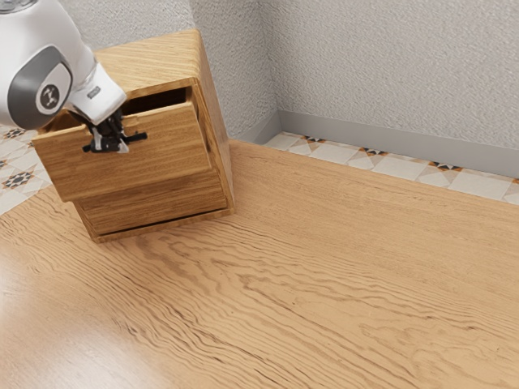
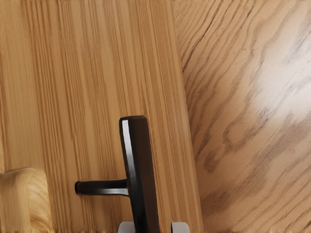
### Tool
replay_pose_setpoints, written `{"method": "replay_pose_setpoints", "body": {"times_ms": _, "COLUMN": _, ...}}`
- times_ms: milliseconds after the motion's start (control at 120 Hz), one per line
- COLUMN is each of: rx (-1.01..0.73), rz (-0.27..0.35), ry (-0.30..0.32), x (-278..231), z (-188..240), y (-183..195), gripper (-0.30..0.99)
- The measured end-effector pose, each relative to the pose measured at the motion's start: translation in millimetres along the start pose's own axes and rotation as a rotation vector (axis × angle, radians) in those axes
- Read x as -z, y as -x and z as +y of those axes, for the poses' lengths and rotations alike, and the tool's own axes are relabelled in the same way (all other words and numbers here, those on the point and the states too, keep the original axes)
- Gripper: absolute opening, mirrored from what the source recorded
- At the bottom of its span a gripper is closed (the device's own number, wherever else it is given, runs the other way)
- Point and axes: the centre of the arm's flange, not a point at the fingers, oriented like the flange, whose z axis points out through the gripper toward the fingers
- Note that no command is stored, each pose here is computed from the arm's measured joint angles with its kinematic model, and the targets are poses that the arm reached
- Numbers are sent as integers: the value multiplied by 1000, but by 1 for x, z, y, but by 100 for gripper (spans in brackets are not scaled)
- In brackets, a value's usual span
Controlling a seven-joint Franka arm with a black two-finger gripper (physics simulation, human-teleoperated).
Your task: Pull the drawer handle with one arm to open the drawer
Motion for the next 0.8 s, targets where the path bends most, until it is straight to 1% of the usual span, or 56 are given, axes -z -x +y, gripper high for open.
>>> {"method": "replay_pose_setpoints", "body": {"times_ms": 258, "rx": 12, "rz": -21, "ry": -11, "x": 23, "z": 39, "y": 7, "gripper": -2}}
{"method": "replay_pose_setpoints", "body": {"times_ms": 408, "rx": 3, "rz": -24, "ry": -19, "x": 28, "z": 58, "y": 2, "gripper": -2}}
{"method": "replay_pose_setpoints", "body": {"times_ms": 542, "rx": -23, "rz": -17, "ry": -38, "x": 39, "z": 76, "y": -14, "gripper": -3}}
{"method": "replay_pose_setpoints", "body": {"times_ms": 800, "rx": -41, "rz": -21, "ry": -53, "x": 51, "z": 113, "y": -30, "gripper": -3}}
